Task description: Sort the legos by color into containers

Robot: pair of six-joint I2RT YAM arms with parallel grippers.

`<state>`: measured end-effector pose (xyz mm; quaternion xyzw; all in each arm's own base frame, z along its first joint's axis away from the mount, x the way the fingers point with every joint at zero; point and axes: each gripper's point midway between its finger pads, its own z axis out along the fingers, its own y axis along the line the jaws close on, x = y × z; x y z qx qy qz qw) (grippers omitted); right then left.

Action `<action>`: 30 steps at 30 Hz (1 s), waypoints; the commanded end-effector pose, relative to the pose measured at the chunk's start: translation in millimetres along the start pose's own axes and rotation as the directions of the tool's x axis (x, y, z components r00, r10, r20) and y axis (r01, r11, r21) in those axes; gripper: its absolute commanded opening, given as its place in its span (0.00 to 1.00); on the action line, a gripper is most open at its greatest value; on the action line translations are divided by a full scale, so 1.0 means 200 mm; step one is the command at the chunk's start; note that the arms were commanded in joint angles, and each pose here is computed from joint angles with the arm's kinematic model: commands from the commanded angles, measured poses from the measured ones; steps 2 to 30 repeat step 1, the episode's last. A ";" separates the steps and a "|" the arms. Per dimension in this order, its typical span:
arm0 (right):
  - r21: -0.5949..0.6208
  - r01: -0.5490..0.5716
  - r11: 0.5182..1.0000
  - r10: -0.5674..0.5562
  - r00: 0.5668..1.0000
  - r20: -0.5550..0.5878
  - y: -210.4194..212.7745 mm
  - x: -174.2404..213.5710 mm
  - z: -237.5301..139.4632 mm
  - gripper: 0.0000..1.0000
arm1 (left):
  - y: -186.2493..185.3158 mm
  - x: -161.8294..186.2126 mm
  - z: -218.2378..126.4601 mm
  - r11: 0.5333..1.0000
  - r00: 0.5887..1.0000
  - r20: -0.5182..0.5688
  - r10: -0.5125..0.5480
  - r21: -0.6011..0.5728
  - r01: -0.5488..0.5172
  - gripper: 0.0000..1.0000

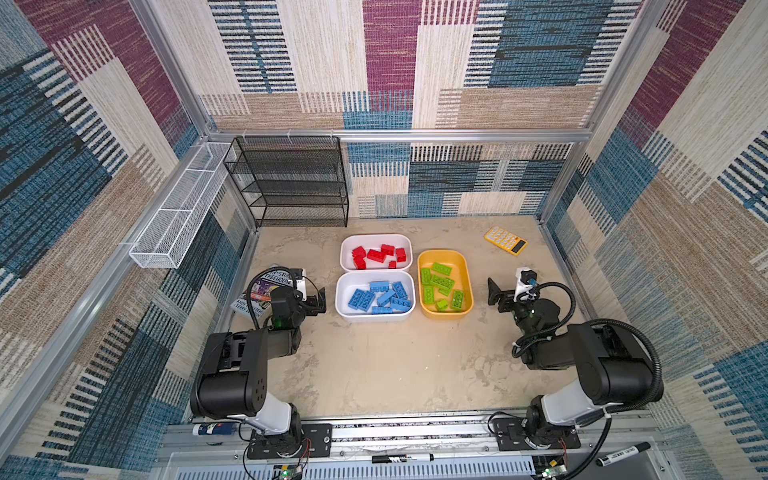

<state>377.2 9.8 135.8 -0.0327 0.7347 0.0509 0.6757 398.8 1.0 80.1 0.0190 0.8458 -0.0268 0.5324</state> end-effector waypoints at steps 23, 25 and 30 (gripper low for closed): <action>0.015 0.008 1.000 -0.008 0.999 0.033 -0.01 -0.04 -0.02 0.99 | 0.00 -0.07 0.00 1.000 0.998 0.057 0.000 -0.001 0.000 0.99; 0.015 0.008 1.000 -0.008 0.999 0.033 -0.01 -0.04 -0.02 0.99 | 0.00 -0.07 0.00 1.000 0.998 0.057 0.000 -0.001 0.000 0.99; 0.015 0.008 1.000 -0.008 0.999 0.033 -0.01 -0.04 -0.02 0.99 | 0.00 -0.07 0.00 1.000 0.998 0.057 0.000 -0.001 0.000 0.99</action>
